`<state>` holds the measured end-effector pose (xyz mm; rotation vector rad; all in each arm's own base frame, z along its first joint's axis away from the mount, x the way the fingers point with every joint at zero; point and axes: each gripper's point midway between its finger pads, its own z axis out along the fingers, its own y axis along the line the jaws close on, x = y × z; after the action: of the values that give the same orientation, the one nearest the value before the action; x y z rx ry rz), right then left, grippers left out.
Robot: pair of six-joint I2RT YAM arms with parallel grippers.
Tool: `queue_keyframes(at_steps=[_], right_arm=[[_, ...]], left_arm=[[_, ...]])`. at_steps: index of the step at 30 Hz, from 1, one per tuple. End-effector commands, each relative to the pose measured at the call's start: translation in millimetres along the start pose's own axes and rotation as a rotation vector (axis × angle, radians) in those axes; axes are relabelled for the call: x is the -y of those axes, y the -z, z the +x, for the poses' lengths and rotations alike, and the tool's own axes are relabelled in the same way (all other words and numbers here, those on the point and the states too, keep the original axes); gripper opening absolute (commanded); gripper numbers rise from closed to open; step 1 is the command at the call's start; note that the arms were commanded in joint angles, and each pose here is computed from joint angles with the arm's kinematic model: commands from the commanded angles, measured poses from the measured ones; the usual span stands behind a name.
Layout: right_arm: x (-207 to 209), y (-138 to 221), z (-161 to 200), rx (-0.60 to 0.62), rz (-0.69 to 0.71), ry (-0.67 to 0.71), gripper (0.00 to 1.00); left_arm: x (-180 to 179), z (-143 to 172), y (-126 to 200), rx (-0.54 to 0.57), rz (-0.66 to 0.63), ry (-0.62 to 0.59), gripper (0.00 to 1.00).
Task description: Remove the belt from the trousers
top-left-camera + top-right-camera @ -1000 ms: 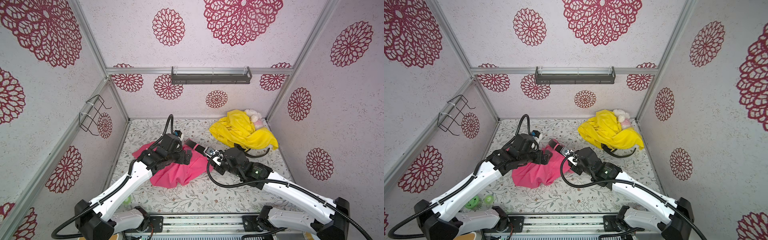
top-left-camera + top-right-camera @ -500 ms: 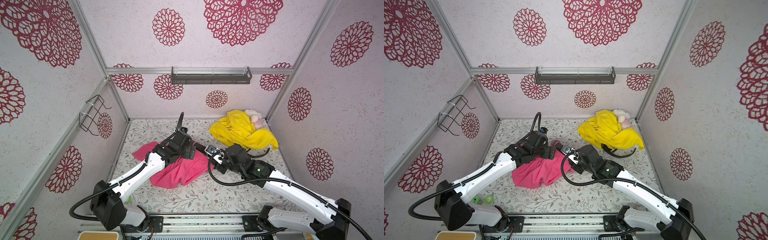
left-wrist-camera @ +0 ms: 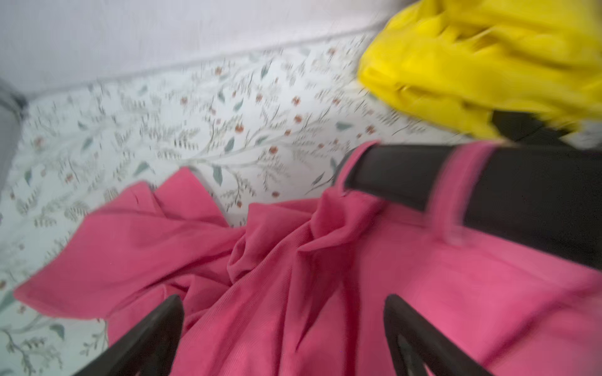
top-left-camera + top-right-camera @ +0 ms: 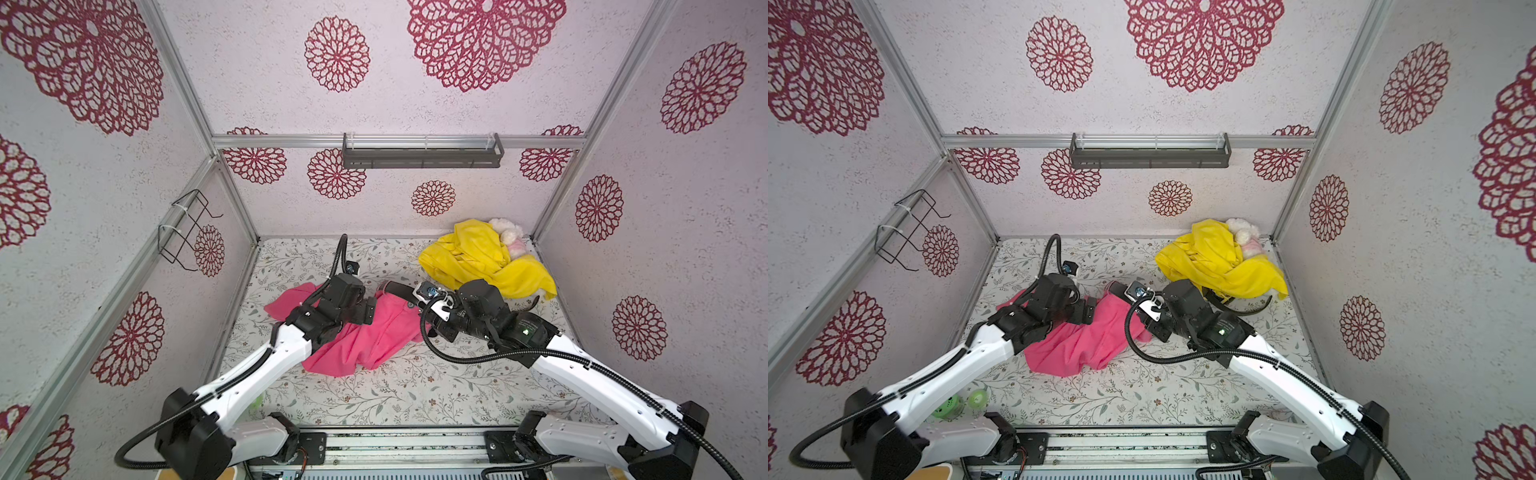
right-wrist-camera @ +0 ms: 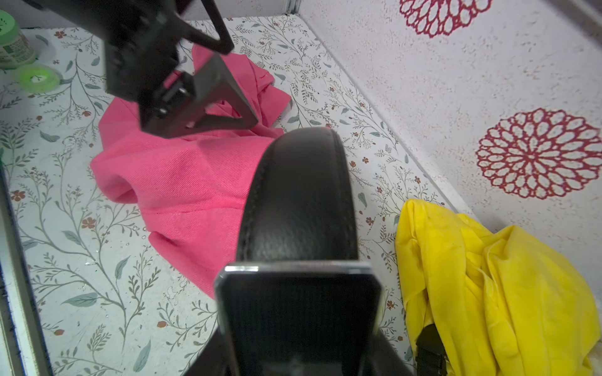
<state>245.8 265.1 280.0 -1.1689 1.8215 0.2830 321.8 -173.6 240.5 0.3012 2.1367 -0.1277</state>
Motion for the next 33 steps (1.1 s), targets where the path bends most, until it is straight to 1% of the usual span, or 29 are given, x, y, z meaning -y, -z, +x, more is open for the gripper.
queue_keyframes(at_steps=[1, 6, 12, 19, 21, 27, 33], right_arm=[[3.8, 15.7, -42.9, 0.123, -0.034, 0.012, 0.00], [-0.7, 13.9, -51.6, 0.131, -0.085, 0.007, 0.00], [2.5, 13.9, -60.6, 0.132, -0.111, 0.010, 0.00], [5.2, 14.0, -67.9, 0.120, -0.133, 0.012, 0.00], [7.7, 13.7, -67.6, 0.110, -0.130, 0.009, 0.00], [8.3, 17.6, -70.7, 0.107, -0.158, -0.003, 0.00], [4.8, 15.3, -71.6, 0.091, -0.193, -0.005, 0.00]], left_arm=[[4.7, -32.4, 23.3, 0.176, 0.024, -0.146, 0.97], [30.9, -41.3, 17.4, 0.220, 0.112, -0.298, 0.97], [59.1, -59.9, 12.8, 0.312, 0.188, -0.401, 0.97], [70.1, -74.8, 15.8, 0.401, 0.203, -0.451, 0.97], [73.7, -71.7, 19.1, 0.406, 0.222, -0.473, 0.97], [74.3, -48.6, 22.9, 0.410, 0.223, -0.543, 0.97], [71.9, -56.5, 30.8, 0.446, 0.200, -0.559, 0.97]])
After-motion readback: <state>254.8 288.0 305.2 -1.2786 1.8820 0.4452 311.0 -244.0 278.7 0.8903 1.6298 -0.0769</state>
